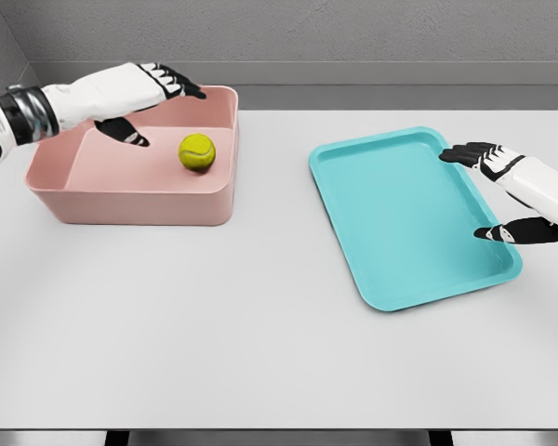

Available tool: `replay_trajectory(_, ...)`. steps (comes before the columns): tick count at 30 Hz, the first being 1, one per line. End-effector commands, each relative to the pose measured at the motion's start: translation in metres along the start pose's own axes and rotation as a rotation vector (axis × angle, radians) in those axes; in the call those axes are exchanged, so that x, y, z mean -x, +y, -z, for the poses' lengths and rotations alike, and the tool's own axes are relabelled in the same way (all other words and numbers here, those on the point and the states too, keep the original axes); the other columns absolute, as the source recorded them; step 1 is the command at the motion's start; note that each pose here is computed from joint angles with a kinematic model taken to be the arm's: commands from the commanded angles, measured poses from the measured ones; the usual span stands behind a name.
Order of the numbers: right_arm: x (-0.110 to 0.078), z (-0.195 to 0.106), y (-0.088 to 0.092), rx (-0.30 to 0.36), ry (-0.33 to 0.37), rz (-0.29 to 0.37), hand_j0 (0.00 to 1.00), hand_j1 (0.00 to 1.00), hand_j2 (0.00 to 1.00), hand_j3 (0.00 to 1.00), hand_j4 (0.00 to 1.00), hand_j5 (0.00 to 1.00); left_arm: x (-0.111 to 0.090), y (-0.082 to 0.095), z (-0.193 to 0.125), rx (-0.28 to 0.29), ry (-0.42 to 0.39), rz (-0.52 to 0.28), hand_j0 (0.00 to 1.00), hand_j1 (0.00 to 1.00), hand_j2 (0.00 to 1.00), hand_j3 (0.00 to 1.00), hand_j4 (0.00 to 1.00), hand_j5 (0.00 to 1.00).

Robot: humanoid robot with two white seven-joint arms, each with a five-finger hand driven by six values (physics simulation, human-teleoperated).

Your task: Put the tennis from the blue tray into the pink basket with both arms

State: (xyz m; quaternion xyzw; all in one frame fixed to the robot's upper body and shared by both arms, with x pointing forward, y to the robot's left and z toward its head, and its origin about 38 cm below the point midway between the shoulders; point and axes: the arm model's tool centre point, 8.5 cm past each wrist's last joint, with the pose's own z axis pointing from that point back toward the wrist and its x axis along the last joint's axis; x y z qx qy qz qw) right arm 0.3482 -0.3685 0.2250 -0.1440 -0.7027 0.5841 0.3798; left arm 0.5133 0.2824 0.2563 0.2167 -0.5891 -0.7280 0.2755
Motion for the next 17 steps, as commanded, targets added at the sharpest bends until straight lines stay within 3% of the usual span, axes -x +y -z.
replay_trajectory(1,0.0,0.0,0.0,0.006,-0.002,0.007,1.0,1.0,1.0,1.0,1.0,1.0,0.008,0.001,-0.012,0.001,0.024,-0.001,1.0,1.0,1.0,1.0,1.0,1.0)
replay_trajectory(11,0.001,-0.001,0.0,0.004,0.002,0.009,1.0,1.0,1.0,1.0,1.0,1.0,0.038,-0.024,-0.078,0.011,0.123,-0.132,1.0,1.0,1.0,1.0,1.0,1.0)
replay_trajectory(14,0.003,-0.001,0.001,0.003,0.007,0.013,1.0,1.0,1.0,1.0,1.0,1.0,0.043,-0.029,-0.092,0.031,0.148,-0.133,1.0,1.0,1.0,1.0,1.0,1.0)
replay_trajectory(17,0.004,-0.002,0.001,0.004,0.011,0.015,1.0,1.0,1.0,1.0,1.0,1.0,0.046,-0.022,-0.106,0.026,0.167,-0.116,1.0,1.0,1.0,1.0,1.0,1.0)
